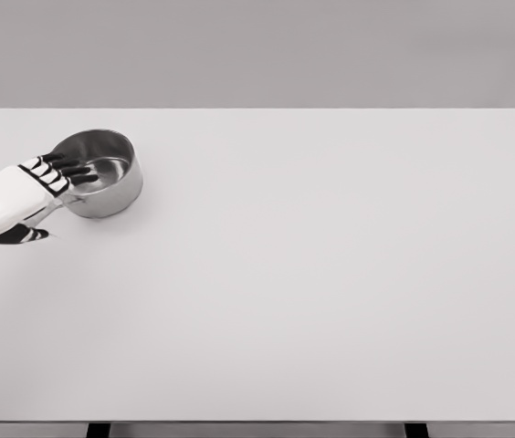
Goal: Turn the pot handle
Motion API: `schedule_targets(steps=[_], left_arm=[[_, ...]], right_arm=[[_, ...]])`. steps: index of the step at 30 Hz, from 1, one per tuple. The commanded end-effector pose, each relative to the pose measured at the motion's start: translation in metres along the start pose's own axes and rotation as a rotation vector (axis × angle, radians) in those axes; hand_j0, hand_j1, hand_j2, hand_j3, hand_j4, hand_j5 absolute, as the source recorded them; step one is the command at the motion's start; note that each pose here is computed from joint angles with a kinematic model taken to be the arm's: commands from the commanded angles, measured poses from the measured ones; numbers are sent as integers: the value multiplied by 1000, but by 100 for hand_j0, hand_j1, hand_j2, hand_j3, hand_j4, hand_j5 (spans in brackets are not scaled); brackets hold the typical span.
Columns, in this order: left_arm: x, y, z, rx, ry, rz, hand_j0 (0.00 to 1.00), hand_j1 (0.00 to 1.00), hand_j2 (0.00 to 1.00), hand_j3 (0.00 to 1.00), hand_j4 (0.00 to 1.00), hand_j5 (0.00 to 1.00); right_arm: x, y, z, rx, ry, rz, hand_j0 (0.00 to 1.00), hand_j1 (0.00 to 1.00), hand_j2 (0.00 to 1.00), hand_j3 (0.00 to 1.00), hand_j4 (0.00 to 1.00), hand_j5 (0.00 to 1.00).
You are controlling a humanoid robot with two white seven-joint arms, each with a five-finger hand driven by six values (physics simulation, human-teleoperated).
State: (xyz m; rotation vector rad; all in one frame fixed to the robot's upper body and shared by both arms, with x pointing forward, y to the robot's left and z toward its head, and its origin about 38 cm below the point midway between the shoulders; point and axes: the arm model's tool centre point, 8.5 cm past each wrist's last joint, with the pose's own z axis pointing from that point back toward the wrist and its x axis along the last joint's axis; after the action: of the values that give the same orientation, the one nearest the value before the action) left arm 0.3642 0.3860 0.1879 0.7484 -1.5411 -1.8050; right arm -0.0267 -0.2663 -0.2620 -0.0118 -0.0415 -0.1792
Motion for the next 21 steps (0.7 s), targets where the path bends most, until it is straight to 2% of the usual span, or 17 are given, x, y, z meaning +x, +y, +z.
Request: schedule_targets(steps=[1,7,21], left_arm=[[-10,-1,5,2,32,11,100,100,100,100,100,100],[-28,-5,16,-22,87,19,100,100,100,100,100,100],[-56,-2,36,-6,186,34,100,100,100,100,100,100]], right_arm=[[0,0,0,-1,0,0,100,100,100,100,100,100],[0,0,0,1,0,0,100,100,100,100,100,100],[0,0,0,1,0,0,100,100,100,100,100,100]])
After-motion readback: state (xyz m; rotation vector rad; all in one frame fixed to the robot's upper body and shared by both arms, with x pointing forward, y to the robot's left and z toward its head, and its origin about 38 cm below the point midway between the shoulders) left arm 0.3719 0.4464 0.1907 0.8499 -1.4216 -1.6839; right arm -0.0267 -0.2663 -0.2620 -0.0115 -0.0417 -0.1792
